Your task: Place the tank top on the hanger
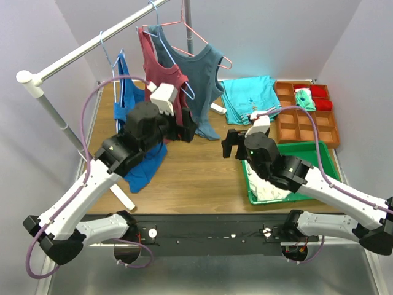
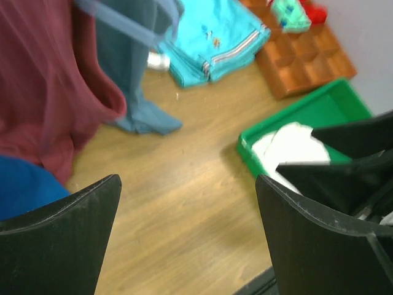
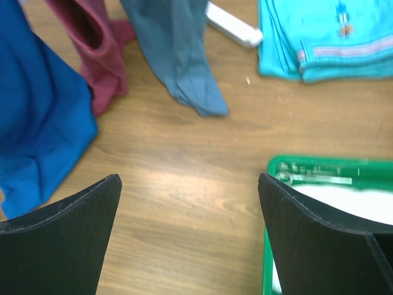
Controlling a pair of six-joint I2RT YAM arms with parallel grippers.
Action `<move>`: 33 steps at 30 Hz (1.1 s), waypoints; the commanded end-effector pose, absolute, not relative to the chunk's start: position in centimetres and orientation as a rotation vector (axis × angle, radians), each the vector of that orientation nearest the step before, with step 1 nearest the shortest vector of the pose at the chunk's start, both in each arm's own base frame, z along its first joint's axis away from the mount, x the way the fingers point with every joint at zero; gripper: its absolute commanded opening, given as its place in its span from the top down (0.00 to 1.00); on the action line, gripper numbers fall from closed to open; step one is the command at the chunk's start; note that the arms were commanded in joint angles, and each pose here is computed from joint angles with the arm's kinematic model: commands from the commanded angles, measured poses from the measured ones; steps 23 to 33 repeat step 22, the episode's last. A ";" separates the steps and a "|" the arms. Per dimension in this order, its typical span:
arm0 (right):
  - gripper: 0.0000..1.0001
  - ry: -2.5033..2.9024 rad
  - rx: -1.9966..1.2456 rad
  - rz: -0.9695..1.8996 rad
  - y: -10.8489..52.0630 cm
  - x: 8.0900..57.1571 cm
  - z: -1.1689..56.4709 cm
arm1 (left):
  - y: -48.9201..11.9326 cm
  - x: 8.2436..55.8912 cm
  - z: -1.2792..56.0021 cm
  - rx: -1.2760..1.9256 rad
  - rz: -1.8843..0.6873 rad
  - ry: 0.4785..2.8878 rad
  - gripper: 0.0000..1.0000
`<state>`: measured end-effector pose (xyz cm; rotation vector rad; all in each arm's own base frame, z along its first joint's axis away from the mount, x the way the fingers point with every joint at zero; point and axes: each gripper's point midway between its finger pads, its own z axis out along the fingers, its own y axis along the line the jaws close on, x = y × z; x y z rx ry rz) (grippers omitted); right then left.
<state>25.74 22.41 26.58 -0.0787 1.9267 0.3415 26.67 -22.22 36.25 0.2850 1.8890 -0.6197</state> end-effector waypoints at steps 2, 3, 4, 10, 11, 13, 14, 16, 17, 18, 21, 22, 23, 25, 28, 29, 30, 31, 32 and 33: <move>0.00 1.956 0.086 0.381 21.5 25.1 23.0 | -22.4 25.2 27.5 0.165 -0.641 1.978 0.01; 0.00 1.962 0.096 0.383 21.4 25.1 22.7 | -22.5 24.9 26.3 0.148 -0.654 1.992 0.01; 0.00 1.966 0.104 0.386 21.4 25.0 22.4 | -23.0 24.7 25.9 0.136 -0.689 1.971 0.01; 0.00 1.980 0.119 0.400 21.6 24.9 20.4 | -22.4 23.9 19.0 0.086 -0.568 2.077 0.01; 0.00 1.981 0.123 0.399 21.6 24.9 20.3 | -22.4 23.7 18.1 0.093 -0.547 2.094 0.01; 0.00 1.984 0.130 0.394 21.5 24.9 20.0 | -22.1 23.7 17.3 0.087 -0.520 2.092 0.01; 0.00 1.985 0.134 0.386 21.4 24.9 19.8 | -22.0 23.7 17.4 0.082 -0.519 2.084 0.01; 0.00 1.980 0.143 0.374 21.1 25.0 19.8 | -21.8 23.9 17.3 0.071 -0.509 2.079 0.01; 0.00 1.978 0.144 0.373 21.1 25.0 19.7 | -21.9 24.0 17.5 0.078 -0.512 2.069 0.01; 0.00 1.977 0.146 0.371 21.0 25.1 19.7 | -22.0 24.0 17.5 0.083 -0.513 2.066 0.01; 0.00 1.967 0.146 0.367 21.0 25.2 19.8 | -22.1 24.4 17.8 0.070 -0.508 2.055 0.01; 0.00 1.964 0.146 0.362 21.0 25.3 19.8 | -22.0 24.6 18.0 0.060 -0.498 2.048 0.01; 0.00 1.964 0.146 0.362 21.0 25.3 19.8 | -22.0 24.6 18.0 0.060 -0.498 2.048 0.01; 0.00 1.964 0.146 0.362 21.0 25.3 19.8 | -22.0 24.6 18.0 0.060 -0.498 2.048 0.01; 0.00 1.964 0.146 0.362 21.0 25.3 19.8 | -22.0 24.6 18.0 0.060 -0.498 2.048 0.01; 0.00 1.964 0.146 0.362 21.0 25.3 19.8 | -22.0 24.6 18.0 0.060 -0.498 2.048 0.01; 0.00 1.964 0.146 0.362 21.0 25.3 19.8 | -22.0 24.6 18.0 0.060 -0.498 2.048 0.01; 0.00 1.964 0.146 0.362 21.0 25.3 19.8 | -22.0 24.6 18.0 0.060 -0.498 2.048 0.01; 0.00 1.964 0.146 0.362 21.0 25.3 19.8 | -22.0 24.6 18.0 0.060 -0.498 2.048 0.01; 0.00 1.964 0.146 0.362 21.0 25.3 19.8 | -22.0 24.6 18.0 0.060 -0.498 2.048 0.01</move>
